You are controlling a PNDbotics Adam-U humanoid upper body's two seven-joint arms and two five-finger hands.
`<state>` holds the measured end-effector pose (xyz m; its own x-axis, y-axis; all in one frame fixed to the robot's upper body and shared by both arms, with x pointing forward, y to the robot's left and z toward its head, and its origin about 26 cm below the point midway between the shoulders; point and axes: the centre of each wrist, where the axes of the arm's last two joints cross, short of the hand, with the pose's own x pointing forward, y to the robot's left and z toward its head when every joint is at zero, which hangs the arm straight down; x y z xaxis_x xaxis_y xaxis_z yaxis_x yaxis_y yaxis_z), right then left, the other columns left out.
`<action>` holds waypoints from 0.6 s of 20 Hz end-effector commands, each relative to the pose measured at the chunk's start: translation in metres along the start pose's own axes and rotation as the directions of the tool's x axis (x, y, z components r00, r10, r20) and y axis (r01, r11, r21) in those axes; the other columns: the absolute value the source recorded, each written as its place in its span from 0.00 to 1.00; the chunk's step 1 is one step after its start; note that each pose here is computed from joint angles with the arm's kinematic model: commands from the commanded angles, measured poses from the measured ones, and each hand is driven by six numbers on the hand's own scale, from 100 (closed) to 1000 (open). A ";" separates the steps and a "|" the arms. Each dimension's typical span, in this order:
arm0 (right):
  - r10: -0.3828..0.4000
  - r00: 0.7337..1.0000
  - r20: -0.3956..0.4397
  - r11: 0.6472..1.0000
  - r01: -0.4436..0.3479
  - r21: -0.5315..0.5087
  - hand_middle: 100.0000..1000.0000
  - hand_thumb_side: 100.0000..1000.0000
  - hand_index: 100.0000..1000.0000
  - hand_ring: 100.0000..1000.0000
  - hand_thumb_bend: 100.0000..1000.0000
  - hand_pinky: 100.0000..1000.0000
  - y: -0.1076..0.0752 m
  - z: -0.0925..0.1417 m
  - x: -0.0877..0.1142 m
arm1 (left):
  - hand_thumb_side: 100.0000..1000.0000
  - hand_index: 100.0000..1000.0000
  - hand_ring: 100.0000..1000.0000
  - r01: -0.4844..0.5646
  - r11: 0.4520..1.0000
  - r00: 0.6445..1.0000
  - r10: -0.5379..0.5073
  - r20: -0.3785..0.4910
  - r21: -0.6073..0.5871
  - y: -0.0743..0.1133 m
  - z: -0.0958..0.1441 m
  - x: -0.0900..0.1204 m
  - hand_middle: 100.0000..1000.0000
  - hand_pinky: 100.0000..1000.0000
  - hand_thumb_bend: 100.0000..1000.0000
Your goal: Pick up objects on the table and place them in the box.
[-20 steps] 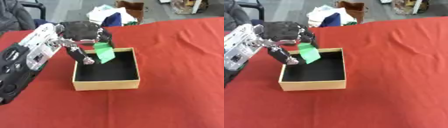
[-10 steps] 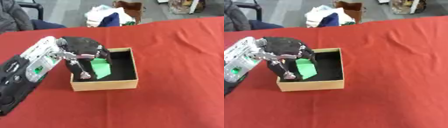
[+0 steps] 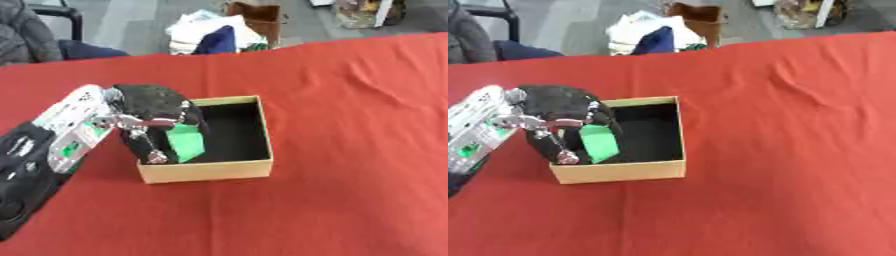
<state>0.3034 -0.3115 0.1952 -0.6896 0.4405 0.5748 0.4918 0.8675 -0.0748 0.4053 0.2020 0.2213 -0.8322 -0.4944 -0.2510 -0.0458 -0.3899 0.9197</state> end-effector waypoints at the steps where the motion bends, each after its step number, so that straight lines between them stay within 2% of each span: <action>1: 0.009 1.000 0.029 1.000 -0.009 -0.005 0.81 0.48 0.92 0.73 0.00 0.61 -0.003 -0.006 0.004 | 0.10 0.87 0.75 0.039 0.999 0.996 -0.037 -0.077 0.029 0.006 0.019 -0.012 0.70 0.82 0.44; 4: 0.009 1.000 0.027 1.000 -0.009 -0.008 0.81 0.48 0.92 0.73 0.00 0.61 -0.003 -0.005 0.004 | 0.19 0.89 0.77 0.057 0.997 0.991 -0.049 -0.126 0.058 0.004 0.030 -0.015 0.73 0.84 0.51; 7: 0.011 1.000 0.025 1.000 -0.011 -0.011 0.81 0.48 0.92 0.73 0.00 0.61 -0.004 -0.005 0.004 | 0.23 0.89 0.77 0.069 0.989 0.983 -0.046 -0.177 0.129 0.010 0.045 -0.016 0.73 0.84 0.52; 11: 0.013 1.000 0.019 1.000 -0.013 -0.017 0.81 0.49 0.92 0.73 0.00 0.61 -0.005 -0.004 0.003 | 0.22 0.86 0.74 0.061 0.953 0.975 0.007 -0.221 0.297 0.026 0.065 -0.011 0.70 0.78 0.40; 12: 0.015 1.000 0.019 1.000 -0.014 -0.020 0.81 0.48 0.92 0.73 0.00 0.61 -0.005 -0.004 0.003 | 0.21 0.85 0.72 0.061 0.936 0.972 0.023 -0.233 0.345 0.031 0.070 -0.009 0.68 0.77 0.33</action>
<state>0.3026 -0.3129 0.1933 -0.6836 0.4412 0.5814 0.4998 0.8635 -0.0675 0.3799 0.2419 0.2516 -0.7060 -0.6543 -0.2711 -0.2152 -0.1665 0.9623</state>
